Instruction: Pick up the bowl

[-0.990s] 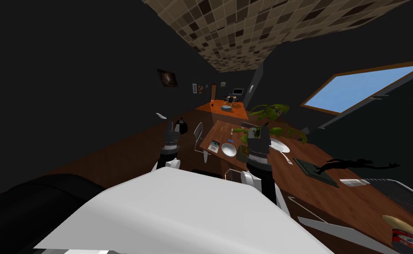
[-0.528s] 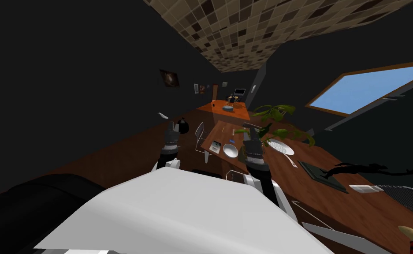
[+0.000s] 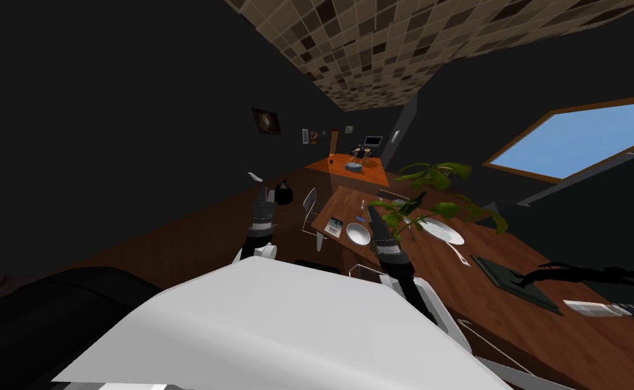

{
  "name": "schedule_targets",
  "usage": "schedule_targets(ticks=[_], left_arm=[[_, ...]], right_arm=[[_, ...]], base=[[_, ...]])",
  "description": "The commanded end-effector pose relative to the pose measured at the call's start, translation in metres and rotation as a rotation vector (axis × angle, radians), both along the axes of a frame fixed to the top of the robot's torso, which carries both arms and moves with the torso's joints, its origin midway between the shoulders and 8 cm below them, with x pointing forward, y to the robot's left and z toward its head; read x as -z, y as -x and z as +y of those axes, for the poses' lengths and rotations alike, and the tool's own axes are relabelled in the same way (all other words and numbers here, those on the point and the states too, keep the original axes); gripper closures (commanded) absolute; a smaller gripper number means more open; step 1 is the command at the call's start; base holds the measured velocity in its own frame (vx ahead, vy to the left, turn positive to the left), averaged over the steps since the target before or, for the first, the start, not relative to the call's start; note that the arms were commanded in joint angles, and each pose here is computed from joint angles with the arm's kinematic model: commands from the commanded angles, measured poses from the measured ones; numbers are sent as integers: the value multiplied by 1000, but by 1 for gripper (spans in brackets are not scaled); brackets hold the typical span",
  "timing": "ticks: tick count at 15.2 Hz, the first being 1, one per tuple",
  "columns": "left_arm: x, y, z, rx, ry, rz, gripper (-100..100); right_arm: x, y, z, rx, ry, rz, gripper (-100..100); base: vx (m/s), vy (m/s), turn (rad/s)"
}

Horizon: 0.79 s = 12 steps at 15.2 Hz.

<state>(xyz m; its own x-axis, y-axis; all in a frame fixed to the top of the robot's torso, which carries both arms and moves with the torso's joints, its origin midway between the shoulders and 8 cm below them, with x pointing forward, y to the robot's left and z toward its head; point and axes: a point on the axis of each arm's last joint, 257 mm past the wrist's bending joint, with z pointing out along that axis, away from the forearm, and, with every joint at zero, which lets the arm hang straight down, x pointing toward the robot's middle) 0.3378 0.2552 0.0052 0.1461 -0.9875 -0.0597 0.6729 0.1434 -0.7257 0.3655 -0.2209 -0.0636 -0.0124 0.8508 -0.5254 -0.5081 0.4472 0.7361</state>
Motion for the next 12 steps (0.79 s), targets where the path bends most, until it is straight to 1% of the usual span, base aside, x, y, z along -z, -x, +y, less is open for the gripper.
schedule_targets(ticks=[1, 2, 3, 4, 5, 6, 7, 8, 9, 10, 11, 12], left_arm=[[0, 0, 0, 0, 0, 0, 0], [0, 0, 0, 0, 0, 0, 0], [0, 0, 0, 0, 0, 0, 0], [0, 0, 0, 0, 0, 0, 0], [0, 0, 0, 0, 0, 0, 0], [0, 0, 0, 0, 0, 0, 0], [0, 0, 0, 0, 0, 0, 0], [0, 0, 0, 0, 0, 0, 0], [0, 0, 0, 0, 0, 0, 0], [0, 0, 0, 0, 0, 0, 0], [0, 0, 0, 0, 0, 0, 0], [0, 0, 0, 0, 0, 0, 0]], right_arm=[[14, -2, 4, -9, 62, 27, -100], [32, -3, 5, -12, 126, 59, -100], [32, -3, 6, -18, 136, 61, -100], [51, -3, 6, -21, 201, 94, -100], [52, -2, 6, -27, 213, 95, -100], [72, -1, 6, -31, 281, 129, -100], [73, -1, 6, -37, 292, 130, -100], [93, 1, 4, -41, 359, 163, -100], [94, 2, 4, -47, 374, 164, -100], [114, 4, 0, -53, 441, 198, -100], [116, 5, 0, -59, 459, 198, -100], [137, 9, -5, -66, 527, 233, -100]], base=[[15, 29, 77], [16, 34, 85], [14, 34, 72], [15, 38, 111], [15, 36, 100], [17, 41, 112], [19, 38, 70], [21, 41, 76], [24, 42, 93], [24, 46, 127], [19, 42, 101], [23, 43, 116]])
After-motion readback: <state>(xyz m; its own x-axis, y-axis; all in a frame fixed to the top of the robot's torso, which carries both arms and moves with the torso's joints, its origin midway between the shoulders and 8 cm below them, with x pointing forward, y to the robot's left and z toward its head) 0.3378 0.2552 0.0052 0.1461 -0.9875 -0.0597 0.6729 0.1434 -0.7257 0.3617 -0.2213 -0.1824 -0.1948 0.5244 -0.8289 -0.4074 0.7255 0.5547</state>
